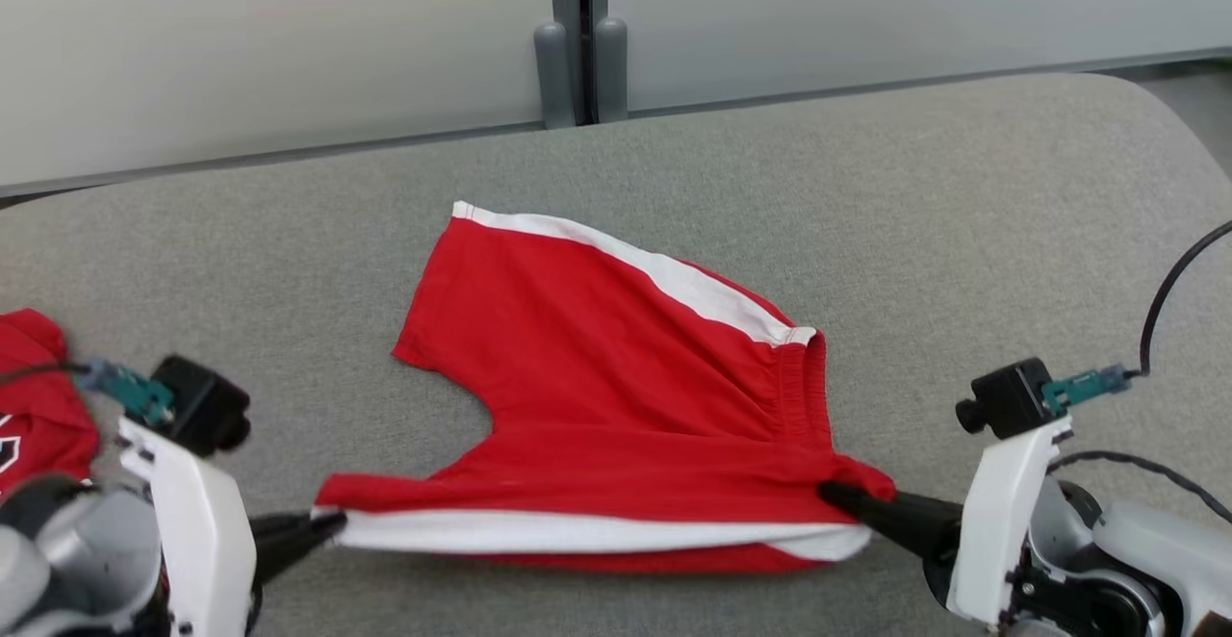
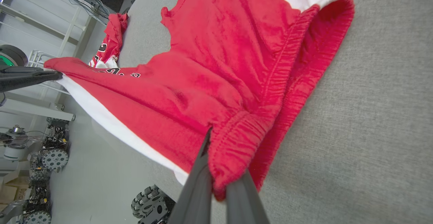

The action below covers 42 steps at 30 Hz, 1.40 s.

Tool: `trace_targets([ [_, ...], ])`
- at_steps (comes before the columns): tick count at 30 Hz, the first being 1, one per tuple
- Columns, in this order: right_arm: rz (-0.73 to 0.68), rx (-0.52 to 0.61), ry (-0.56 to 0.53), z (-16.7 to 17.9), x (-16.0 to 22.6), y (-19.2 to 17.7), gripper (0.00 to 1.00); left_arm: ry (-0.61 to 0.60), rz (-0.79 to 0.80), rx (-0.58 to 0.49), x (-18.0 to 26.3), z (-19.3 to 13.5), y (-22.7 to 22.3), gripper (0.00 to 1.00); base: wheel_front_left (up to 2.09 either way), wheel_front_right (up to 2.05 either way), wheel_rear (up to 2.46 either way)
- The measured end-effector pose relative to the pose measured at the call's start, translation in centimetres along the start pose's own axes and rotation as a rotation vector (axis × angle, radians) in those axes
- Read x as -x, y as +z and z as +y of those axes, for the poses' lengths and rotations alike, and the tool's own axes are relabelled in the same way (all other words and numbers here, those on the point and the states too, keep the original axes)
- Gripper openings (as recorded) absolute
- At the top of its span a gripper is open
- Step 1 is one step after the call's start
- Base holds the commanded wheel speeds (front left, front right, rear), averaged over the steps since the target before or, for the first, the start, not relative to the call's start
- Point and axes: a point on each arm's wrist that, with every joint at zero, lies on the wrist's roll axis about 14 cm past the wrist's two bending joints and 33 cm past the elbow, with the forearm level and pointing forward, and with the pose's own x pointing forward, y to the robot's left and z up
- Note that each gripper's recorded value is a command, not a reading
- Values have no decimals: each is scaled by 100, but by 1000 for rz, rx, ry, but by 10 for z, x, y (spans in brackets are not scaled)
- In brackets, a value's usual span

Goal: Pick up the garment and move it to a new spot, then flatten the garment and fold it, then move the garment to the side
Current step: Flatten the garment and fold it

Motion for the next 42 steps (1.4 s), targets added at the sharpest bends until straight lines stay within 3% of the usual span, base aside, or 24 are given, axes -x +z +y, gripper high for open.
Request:
trace_targets([
  [12, -156, -151, 37, -11, -31, 54, 0, 37, 19, -52, -39, 58, 85, 0, 0, 0, 0],
  [21, -250, -229, -7, -49, -53, 86, 0, 43, 24, -58, -100, 98, 141, 0, 0, 0, 0],
  [39, -334, -339, -63, -92, -81, 100, 1, 26, 31, 79, -200, 146, 167, 0, 0, 0, 0],
  [40, -335, -339, -65, -93, -81, 100, 16, 29, 35, 82, -203, 148, 165, 0, 0, 0, 0],
  [41, -335, -339, -66, -93, -82, 100, 39, 36, 42, 85, -205, 150, 163, 28, 0, 0, 0],
  [42, -336, -341, -66, -92, -82, 100, 85, 40, 50, 88, -206, 151, 161, 75, 0, 0, 0],
])
